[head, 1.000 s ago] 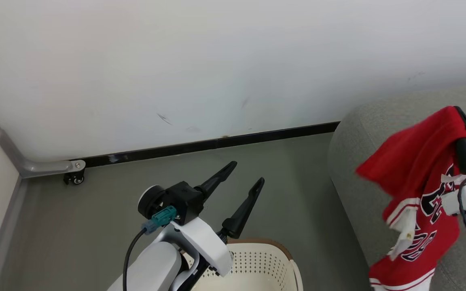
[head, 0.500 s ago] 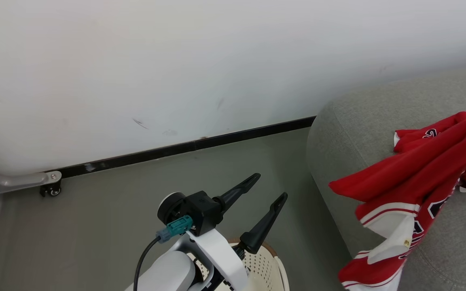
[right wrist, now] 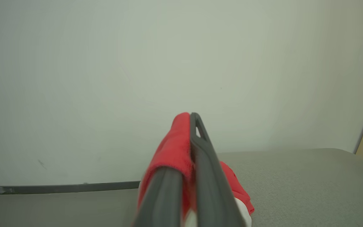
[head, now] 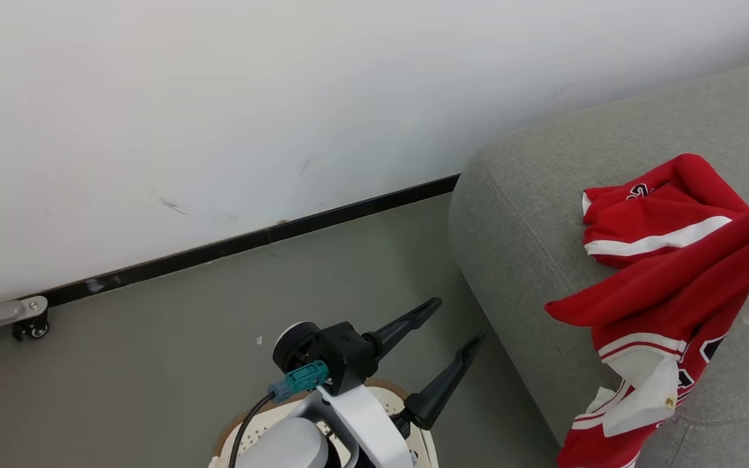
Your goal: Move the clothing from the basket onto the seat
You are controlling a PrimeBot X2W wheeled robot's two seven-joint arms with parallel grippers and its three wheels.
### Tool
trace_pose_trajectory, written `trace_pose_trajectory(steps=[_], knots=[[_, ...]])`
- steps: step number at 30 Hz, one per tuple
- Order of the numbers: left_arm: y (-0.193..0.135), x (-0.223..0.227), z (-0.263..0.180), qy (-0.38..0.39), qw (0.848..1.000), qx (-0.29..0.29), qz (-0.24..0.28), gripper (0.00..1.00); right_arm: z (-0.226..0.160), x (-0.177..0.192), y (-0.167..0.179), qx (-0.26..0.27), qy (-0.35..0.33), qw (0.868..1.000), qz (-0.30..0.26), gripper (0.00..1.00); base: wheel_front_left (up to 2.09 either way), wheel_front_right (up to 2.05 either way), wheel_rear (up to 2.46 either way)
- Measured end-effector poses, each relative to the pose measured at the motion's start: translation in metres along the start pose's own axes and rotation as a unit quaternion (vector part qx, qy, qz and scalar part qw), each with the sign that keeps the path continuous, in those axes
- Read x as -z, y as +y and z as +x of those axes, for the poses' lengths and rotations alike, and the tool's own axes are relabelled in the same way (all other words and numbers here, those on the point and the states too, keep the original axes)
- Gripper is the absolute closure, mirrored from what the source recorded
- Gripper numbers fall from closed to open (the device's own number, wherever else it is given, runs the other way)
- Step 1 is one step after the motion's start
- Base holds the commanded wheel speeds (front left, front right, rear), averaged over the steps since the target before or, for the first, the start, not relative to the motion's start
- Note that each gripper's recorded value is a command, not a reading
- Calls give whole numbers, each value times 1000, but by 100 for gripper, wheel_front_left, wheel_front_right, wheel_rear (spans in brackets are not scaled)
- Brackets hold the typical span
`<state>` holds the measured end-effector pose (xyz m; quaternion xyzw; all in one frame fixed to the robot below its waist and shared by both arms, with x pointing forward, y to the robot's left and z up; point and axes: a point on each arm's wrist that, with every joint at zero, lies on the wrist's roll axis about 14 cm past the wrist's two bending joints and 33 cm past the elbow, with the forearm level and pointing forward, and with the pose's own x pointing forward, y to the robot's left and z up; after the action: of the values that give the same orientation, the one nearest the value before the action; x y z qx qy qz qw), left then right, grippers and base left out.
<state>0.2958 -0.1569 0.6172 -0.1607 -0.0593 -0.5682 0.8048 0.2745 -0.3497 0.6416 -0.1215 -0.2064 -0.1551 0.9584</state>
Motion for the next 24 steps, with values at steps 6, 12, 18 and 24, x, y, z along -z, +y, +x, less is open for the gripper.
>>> trace_pose_trajectory(steps=[6, 12, 18, 24], knots=[[-8, 6, 6, 5, 1000, 18, -10, 0, -8, 2, -6, 7, 9, 1000, -2, 100, 0, 0, 0], [-6, 10, 9, 5, 999, 25, -22, 0, -8, 20, 8, -16, 44, 999, 14, 100, 0, 0, 0], [8, 15, 5, 12, 1000, 16, -18, 0, 33, 7, 14, -33, 30, 999, 28, 100, 0, 0, 0], [26, 15, 1, 10, 1000, -7, -19, 0, 91, -34, 5, -45, -16, 999, -6, 100, 0, 0, 0]])
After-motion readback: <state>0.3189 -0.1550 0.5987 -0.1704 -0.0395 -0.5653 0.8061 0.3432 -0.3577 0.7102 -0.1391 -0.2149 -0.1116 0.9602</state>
